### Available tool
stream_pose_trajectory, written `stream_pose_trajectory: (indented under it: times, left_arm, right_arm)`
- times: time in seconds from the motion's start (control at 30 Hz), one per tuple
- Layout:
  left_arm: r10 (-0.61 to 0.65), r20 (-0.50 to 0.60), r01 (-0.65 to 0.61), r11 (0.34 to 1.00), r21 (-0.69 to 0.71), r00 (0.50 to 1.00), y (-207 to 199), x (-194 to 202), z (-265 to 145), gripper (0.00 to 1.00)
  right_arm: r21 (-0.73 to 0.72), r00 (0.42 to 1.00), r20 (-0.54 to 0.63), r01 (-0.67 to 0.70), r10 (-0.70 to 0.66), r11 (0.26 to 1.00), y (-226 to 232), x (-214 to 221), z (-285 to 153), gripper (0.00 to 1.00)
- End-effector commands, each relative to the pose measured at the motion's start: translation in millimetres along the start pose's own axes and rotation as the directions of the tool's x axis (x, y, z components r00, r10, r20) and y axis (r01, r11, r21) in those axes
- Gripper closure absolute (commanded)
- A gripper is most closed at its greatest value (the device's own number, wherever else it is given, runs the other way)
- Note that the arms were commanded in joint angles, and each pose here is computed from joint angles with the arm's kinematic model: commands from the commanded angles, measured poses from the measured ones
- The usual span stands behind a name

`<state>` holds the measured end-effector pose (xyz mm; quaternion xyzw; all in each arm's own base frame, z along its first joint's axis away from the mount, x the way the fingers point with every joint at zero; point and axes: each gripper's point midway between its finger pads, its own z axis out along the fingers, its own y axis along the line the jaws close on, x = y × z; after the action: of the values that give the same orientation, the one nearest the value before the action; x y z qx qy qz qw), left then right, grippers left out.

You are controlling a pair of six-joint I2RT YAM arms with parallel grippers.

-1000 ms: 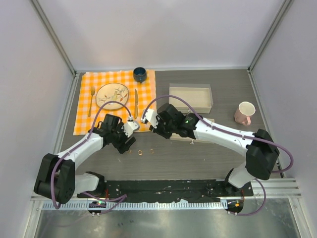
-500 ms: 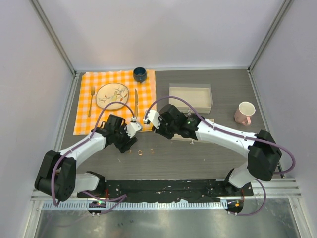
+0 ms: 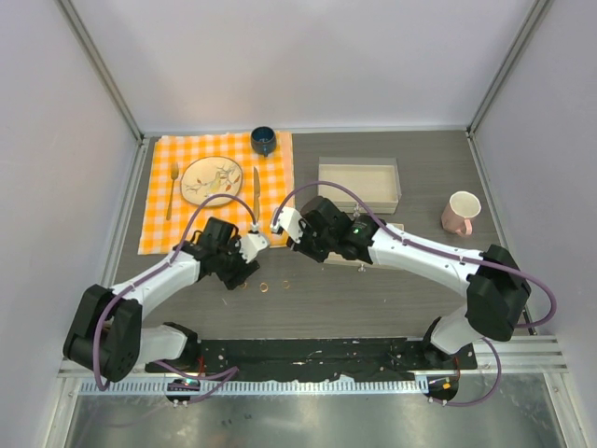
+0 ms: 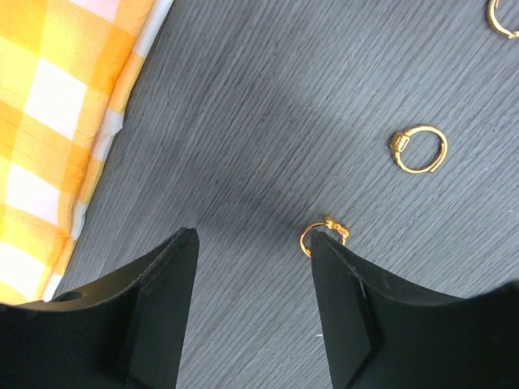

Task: Organize the mixed jewelry

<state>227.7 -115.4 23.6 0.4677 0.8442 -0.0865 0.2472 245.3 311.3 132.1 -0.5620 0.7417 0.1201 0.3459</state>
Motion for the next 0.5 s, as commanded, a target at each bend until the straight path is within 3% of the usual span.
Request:
stream_pose_trajectory:
  times: [0.0, 0.47]
  left_arm:
    - [0.033, -0.007, -0.033, 0.999, -0.01, 0.999, -0.4, 2.5, -2.8, 0.38]
    - [0.091, -0.032, -0.091, 0.996, 0.003, 0.995, -9.0, 3.3, 3.8, 0.4]
  right_arm:
    - [0.029, 0.998, 0.066, 0.002, -0.004, 1.0, -7.1, -15.8, -11.2, 0.73]
    - [0.031, 0.998, 0.067, 0.002, -0.004, 1.0, -7.5, -16.1, -11.7, 0.73]
